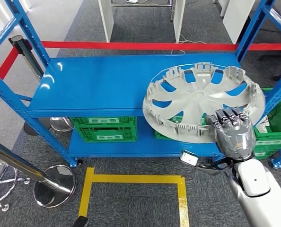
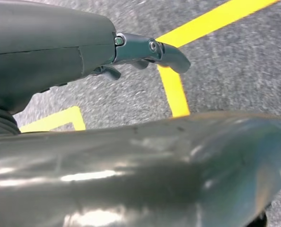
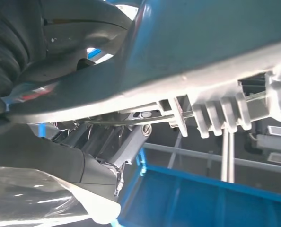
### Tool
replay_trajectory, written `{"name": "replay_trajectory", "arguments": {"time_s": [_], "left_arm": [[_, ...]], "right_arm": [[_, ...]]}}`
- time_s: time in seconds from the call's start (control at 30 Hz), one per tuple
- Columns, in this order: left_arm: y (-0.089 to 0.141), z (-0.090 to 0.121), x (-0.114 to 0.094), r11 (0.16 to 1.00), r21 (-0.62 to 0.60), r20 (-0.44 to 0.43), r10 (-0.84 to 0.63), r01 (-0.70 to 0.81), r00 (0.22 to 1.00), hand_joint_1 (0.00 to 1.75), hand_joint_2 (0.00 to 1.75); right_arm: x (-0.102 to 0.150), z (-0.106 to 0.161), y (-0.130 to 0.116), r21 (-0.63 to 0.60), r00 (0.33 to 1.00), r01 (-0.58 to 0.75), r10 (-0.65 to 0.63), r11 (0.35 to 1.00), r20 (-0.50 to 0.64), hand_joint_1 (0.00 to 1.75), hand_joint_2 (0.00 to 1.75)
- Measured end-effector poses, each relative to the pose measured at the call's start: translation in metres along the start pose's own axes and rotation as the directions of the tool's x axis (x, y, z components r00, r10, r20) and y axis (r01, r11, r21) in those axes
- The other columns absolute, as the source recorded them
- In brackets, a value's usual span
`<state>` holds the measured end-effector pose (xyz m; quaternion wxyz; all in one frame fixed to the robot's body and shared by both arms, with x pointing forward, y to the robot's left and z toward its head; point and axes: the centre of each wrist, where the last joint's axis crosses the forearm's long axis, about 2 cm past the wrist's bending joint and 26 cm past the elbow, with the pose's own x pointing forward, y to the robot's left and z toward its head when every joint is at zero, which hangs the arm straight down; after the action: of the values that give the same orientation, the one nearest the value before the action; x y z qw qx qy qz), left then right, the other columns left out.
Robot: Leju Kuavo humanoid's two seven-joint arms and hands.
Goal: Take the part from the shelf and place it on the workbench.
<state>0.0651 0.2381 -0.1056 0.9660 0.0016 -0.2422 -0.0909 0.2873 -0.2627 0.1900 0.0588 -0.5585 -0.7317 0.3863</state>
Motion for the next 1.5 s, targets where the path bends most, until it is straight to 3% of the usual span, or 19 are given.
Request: {"name": "replay_trajectory", "arguments": {"time_s": [0.37, 0.93, 1.5], "left_arm": [[0.006, 0.000, -0.002, 0.990, 0.016, -0.055, 0.143, -0.142, 0.988, 0.00, 0.00], [0.005, -0.002, 0.004, 0.993, 0.009, -0.069, 0.116, -0.115, 0.991, 0.00, 0.00], [0.004, -0.005, 0.014, 0.999, 0.000, -0.085, 0.052, -0.052, 0.995, 0.00, 0.00]], "right_arm": [[0.011, -0.003, -0.009, -0.038, 1.000, 0.026, -0.027, 0.999, -0.014, 1.75, 1.75], [0.001, 0.000, -0.015, -0.050, 0.999, -0.005, 0.003, 0.999, -0.041, 1.75, 1.75], [0.003, 0.024, -0.046, -0.061, 0.994, -0.043, 0.037, 0.997, -0.101, 1.75, 1.75]]}}
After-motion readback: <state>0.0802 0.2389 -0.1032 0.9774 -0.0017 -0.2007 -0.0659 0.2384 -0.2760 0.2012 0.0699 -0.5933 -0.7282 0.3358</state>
